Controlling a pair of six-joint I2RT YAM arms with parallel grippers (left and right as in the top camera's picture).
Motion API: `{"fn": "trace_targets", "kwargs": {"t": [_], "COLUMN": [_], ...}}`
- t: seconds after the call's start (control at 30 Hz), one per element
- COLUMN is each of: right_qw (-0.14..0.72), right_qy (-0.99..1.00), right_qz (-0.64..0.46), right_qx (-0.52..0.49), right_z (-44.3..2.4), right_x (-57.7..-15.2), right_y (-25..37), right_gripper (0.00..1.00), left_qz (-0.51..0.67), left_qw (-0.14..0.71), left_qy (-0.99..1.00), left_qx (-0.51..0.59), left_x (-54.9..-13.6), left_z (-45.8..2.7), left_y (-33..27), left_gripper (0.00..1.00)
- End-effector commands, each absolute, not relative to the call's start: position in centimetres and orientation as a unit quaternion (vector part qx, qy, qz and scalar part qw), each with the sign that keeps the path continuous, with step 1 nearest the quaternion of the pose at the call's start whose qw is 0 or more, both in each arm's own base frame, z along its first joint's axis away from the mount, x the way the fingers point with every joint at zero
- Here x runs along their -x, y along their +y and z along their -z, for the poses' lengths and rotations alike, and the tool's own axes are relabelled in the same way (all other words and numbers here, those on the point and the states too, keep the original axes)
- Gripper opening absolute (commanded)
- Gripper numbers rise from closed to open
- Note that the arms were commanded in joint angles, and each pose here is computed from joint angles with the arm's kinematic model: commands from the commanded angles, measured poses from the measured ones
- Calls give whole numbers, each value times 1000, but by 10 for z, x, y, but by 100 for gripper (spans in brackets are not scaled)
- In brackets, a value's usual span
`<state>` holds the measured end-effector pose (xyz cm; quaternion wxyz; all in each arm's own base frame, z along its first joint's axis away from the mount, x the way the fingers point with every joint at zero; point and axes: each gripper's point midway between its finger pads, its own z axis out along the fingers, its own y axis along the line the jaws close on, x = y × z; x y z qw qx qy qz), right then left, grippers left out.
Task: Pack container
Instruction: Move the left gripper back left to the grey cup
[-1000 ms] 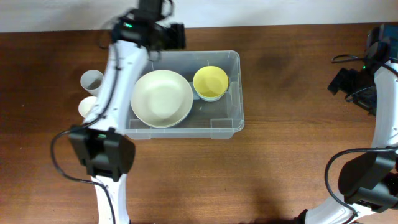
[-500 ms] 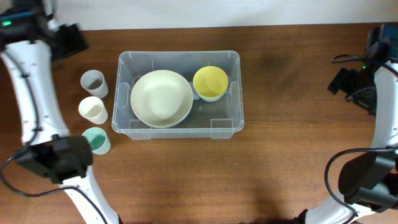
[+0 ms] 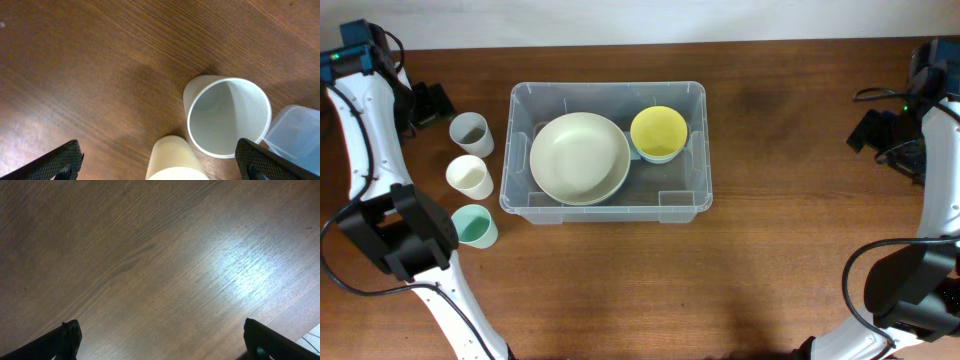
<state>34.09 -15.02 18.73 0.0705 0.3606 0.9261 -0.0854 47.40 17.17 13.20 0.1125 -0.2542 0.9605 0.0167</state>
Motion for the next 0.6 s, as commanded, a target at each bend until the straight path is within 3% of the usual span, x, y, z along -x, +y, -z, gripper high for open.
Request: {"fn": "trace_targets", "kwargs": {"t": [0.0,0.27,0.57], "right_qw": [69,69,69], "right_qy": [923,923,923], "right_qz": [92,92,92], "right_qx": [-367,-367,-367], "right_z": [-187,-187,-187], "right_x": [-339,-339,-339], "right_y": [-154,-154,-154], "right_gripper": [99,99,99], "left_qz": [-16,-7,8], "left_qw": [119,128,85], "left_qy": [969,983,988], "left_qx": [215,131,129], "left_x": [-480,-488,-485], "left_z": [-129,-125,-86], "left_y": [171,166,163], "left_gripper": [99,99,99]}}
